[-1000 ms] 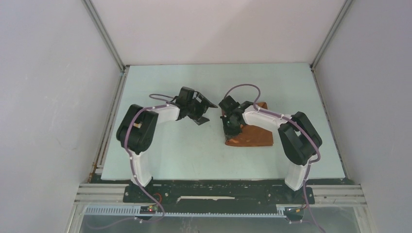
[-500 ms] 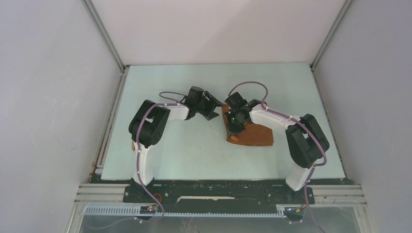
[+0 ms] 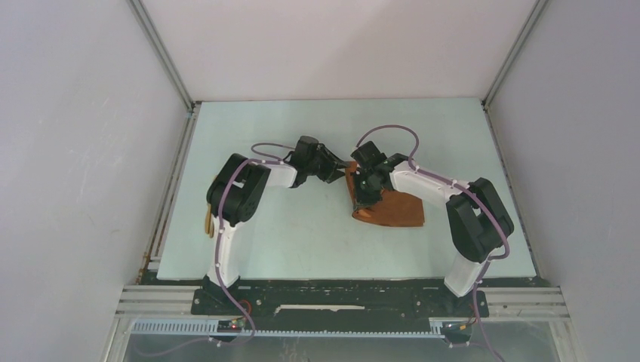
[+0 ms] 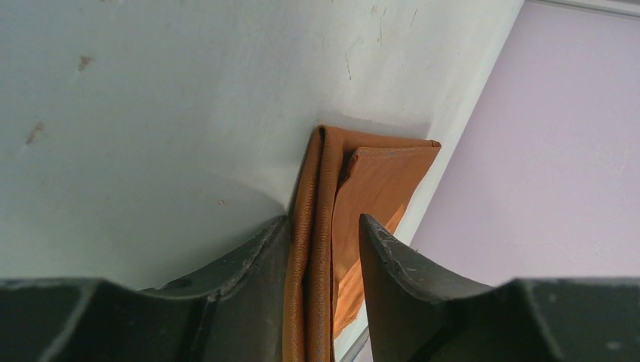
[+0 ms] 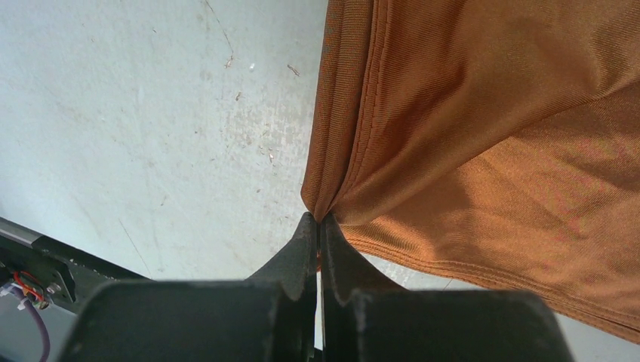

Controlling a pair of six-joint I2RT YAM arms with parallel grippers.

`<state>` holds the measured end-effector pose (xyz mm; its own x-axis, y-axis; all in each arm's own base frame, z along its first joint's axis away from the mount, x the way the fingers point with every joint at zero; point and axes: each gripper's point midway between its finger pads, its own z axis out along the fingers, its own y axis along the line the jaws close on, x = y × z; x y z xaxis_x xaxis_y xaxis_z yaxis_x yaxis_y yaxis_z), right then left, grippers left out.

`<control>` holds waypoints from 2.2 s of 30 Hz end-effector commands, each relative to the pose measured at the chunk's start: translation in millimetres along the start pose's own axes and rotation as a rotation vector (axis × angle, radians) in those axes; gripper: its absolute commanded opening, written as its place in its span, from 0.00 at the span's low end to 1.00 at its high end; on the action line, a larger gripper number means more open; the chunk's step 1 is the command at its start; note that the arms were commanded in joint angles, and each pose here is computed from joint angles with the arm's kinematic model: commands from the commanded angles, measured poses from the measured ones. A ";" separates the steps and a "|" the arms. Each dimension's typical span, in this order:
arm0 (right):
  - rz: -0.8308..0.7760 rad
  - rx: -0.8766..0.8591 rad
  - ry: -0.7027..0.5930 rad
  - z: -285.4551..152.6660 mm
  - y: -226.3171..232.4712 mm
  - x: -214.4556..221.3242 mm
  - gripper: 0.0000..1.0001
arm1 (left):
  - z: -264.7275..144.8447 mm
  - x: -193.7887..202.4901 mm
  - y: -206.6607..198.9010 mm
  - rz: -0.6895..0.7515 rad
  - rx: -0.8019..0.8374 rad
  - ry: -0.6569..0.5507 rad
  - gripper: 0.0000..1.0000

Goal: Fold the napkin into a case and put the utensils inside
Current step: Pick up the upper triangle-folded napkin from the center of the board, then turn over the upper triangle folded napkin at the center of the board.

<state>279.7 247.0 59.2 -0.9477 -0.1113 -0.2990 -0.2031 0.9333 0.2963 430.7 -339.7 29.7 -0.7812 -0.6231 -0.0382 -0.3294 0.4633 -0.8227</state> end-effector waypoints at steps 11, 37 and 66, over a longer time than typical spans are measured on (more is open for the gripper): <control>-0.010 -0.027 -0.061 -15.5 4.3 -12.7 0.00 | 16.0 -2.9 16.8 0.039 -0.050 -0.014 0.40; -0.052 -0.148 -0.112 -32.8 51.9 4.7 0.00 | -56.6 -26.2 -43.5 0.249 0.023 -0.093 0.00; 0.120 -1.035 0.075 -25.4 159.2 59.1 0.00 | -121.0 -75.3 -40.0 0.709 -0.466 -0.302 0.00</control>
<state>221.6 402.5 135.7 -0.9627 0.0313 -0.2687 -0.2542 0.2348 0.9382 404.7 -209.1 166.1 -0.7555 -0.2671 -0.5982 -0.0755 0.9425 -0.3255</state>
